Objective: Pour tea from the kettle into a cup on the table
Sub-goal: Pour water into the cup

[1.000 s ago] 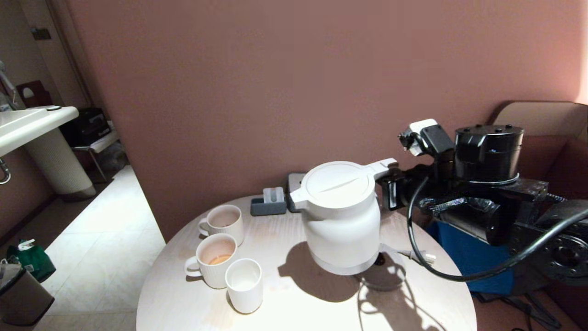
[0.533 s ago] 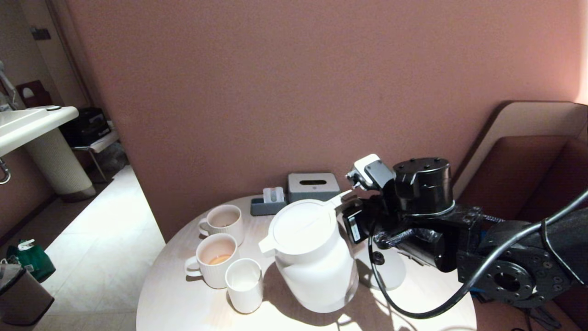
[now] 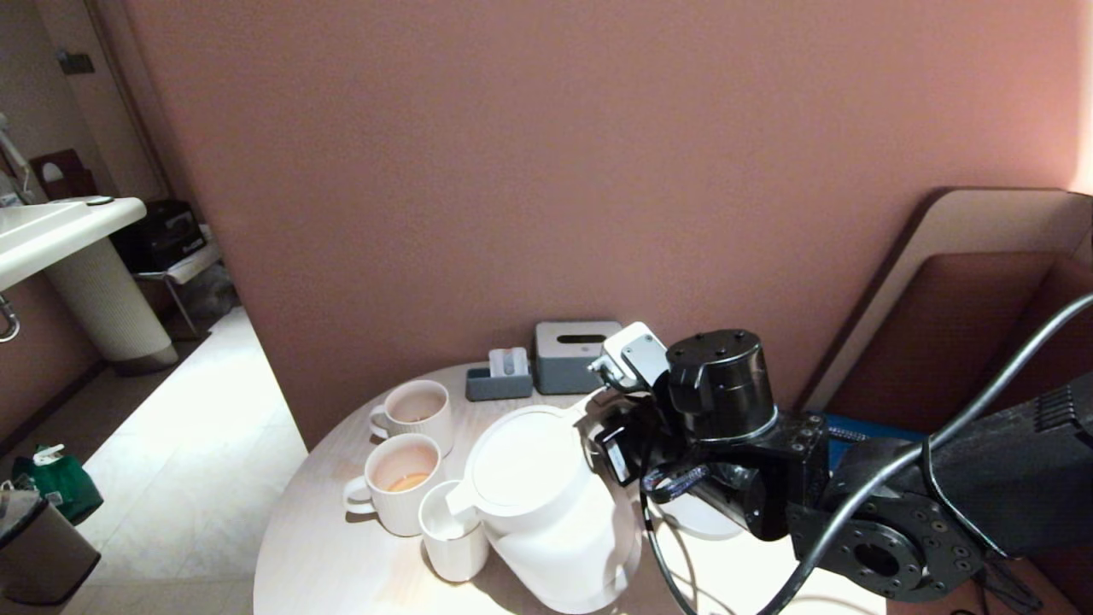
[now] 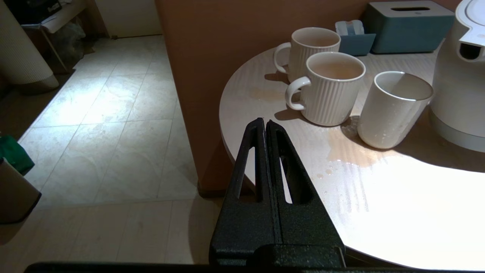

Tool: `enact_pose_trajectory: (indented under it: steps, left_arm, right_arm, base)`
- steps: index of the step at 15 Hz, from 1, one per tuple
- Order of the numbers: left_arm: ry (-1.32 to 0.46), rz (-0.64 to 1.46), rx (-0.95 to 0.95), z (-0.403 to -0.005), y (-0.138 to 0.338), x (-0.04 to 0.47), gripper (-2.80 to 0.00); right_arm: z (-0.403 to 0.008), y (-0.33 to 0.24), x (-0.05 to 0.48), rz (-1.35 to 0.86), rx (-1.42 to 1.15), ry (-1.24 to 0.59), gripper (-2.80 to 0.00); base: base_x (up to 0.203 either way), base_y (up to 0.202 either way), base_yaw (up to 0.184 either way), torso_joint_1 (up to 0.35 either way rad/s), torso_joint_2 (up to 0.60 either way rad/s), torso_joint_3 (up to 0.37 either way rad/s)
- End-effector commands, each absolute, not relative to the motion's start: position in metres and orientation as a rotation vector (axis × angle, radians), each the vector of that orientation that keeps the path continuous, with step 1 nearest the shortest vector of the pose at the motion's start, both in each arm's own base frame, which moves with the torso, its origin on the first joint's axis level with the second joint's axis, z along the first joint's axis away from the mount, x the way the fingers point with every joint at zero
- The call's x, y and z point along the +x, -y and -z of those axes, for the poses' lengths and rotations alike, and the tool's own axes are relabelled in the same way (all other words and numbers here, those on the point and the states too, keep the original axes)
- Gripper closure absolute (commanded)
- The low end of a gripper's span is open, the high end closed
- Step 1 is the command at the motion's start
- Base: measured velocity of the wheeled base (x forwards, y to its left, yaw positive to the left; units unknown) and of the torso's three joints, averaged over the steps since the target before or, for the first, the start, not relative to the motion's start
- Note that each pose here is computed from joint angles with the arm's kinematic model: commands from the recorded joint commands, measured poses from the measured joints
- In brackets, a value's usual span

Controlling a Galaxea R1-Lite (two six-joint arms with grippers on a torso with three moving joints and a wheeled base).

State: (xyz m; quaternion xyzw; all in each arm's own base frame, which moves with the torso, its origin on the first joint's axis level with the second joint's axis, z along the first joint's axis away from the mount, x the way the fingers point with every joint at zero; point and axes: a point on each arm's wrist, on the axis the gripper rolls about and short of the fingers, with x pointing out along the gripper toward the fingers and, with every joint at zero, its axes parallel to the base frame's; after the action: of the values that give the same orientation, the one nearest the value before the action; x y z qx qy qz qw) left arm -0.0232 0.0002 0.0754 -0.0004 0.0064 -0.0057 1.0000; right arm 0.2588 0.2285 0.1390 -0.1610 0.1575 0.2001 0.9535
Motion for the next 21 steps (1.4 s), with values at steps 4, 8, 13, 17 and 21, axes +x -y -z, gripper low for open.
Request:
enact_pose_trajectory:
  steps: [4,8,13,17,21]
  left_arm:
    - [-0.014,0.011,-0.001,-0.075,0.0,-0.023,0.0]
    - [-0.014,0.011,-0.001,-0.075,0.0,-0.023,0.0]
    - [-0.014,0.011,-0.001,-0.075,0.0,-0.023,0.0]
    - [-0.014,0.011,-0.001,-0.075,0.0,-0.023,0.0]
    - [-0.014,0.011,-0.001,-0.075,0.0,-0.023,0.0]
  right_arm:
    - [-0.144,-0.235,0.268,-0.383,-0.356,-0.284,0.0]
    - [-0.149,-0.237,0.276,-0.347,-0.412,-0.253,0.0]
    - [-0.137,-0.241,0.286,-0.304,-0.486,-0.271,0.0]
    - [-0.14,-0.25,0.297,-0.279,-0.533,-0.237,0.0]
    - [-0.149,-0.255,0.301,-0.277,-0.551,-0.212,0.0]
  base:
    - [0.0,0.0,0.0,0.0,0.0,0.0]
    - [0.0,0.0,0.0,0.0,0.0,0.0]
    - [0.0,0.0,0.0,0.0,0.0,0.0]
    - [0.0,0.0,0.0,0.0,0.0,0.0]
    - [0.0,0.0,0.0,0.0,0.0,0.0]
